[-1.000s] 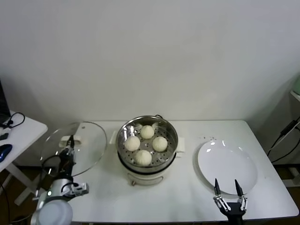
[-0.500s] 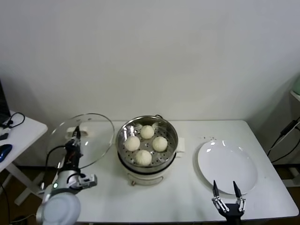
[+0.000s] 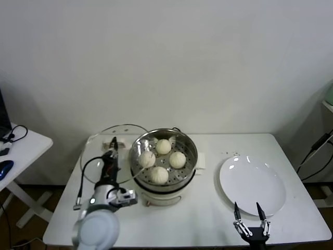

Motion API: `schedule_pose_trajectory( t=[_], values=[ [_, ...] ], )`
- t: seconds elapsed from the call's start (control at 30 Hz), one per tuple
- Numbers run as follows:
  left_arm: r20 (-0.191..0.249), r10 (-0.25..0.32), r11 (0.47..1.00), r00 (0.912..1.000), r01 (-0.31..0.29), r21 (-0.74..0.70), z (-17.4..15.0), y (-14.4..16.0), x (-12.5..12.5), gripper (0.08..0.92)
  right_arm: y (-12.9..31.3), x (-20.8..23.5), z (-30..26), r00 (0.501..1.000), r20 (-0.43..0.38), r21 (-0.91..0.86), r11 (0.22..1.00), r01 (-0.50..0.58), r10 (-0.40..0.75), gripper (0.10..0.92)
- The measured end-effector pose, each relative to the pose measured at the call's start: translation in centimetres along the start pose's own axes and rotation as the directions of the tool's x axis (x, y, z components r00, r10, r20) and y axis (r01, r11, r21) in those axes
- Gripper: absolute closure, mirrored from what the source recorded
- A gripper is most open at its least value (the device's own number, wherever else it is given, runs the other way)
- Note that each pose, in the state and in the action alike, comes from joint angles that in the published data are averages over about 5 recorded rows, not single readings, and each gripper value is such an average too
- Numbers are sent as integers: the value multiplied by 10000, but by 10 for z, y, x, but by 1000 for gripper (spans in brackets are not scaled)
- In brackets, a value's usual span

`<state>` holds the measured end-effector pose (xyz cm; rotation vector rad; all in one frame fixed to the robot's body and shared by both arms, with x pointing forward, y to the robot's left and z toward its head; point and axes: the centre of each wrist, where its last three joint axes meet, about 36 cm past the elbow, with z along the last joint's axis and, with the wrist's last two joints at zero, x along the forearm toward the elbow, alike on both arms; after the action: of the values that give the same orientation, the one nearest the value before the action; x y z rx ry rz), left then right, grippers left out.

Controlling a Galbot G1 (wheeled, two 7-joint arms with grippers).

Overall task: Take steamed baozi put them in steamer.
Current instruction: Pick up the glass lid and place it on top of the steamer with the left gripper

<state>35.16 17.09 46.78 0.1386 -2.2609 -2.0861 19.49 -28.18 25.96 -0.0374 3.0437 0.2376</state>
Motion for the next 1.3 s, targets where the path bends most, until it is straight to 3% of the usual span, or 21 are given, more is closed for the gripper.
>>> schedule_pose_trajectory(
  t=[0.67,1.3],
  values=[
    [979,-31,10000,9952,34,-33,-94,-11,4,865,-4,-1,-1,10000,-65,149,9999,57,-56,200],
    [1243,257,9976,9919,-175,-669,-125,-41,-14,865,-6,2,1,9998,-191,204,9998,49,-45,200]
  ],
)
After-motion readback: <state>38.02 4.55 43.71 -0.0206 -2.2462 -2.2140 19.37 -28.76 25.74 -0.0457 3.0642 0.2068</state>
